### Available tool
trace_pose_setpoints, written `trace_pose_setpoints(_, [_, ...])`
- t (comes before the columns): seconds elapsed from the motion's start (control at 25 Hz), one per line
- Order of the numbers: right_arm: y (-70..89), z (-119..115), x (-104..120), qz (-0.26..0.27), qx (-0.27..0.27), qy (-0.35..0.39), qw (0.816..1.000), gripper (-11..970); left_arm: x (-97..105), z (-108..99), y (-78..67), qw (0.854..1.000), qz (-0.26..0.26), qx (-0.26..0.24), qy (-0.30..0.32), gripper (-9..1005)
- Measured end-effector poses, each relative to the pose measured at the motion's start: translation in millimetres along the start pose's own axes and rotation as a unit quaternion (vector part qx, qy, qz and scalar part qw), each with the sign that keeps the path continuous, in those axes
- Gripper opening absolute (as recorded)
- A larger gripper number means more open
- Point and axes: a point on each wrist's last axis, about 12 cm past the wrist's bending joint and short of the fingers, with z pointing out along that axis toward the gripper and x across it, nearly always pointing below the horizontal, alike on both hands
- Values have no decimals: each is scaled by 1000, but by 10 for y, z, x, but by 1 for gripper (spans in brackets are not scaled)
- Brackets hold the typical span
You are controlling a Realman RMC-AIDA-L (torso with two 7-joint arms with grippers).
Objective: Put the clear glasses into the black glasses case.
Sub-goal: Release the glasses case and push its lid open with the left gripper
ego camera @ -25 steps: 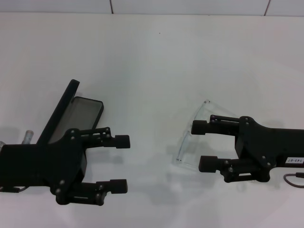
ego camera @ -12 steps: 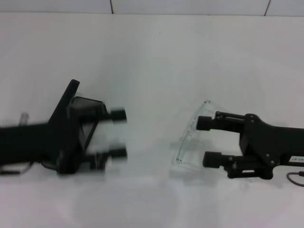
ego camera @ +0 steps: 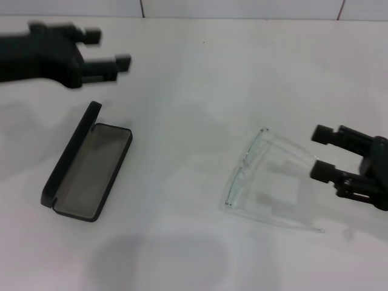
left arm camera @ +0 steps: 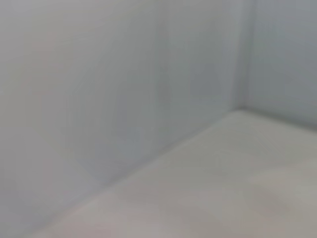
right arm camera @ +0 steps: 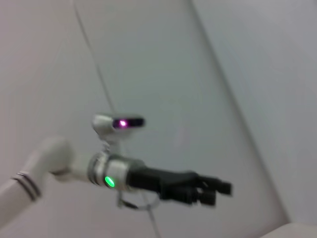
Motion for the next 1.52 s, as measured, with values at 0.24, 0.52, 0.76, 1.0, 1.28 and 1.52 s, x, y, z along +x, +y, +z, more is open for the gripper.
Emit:
trace_pose_setpoints(0.24, [35, -104, 36, -6, 22, -10, 1000, 783, -74, 9, -24, 993, -31, -84, 75, 723])
trace_pose_setpoints(0.52, [-20, -48, 3, -14, 20, -4, 1000, 783, 130, 228, -76, 966, -49, -149, 206, 696])
trace_pose_setpoints(0.76, [-60, 5, -6, -16, 20, 3, 1000, 783, 263, 362, -82, 954, -59, -151, 251, 658])
trace_pose_setpoints(1.0, [-71, 13, 4, -17, 25, 5, 1000, 782, 373, 536, -35, 948, -74, -128, 283, 620])
trace_pose_setpoints(1.28, [-81, 11, 8, -17, 31, 6, 999, 782, 473, 715, 66, 933, -72, -131, 327, 576])
trace_pose_setpoints(1.52, [-97, -4, 19, -16, 42, 8, 999, 782, 503, 742, 45, 930, -65, -122, 341, 538])
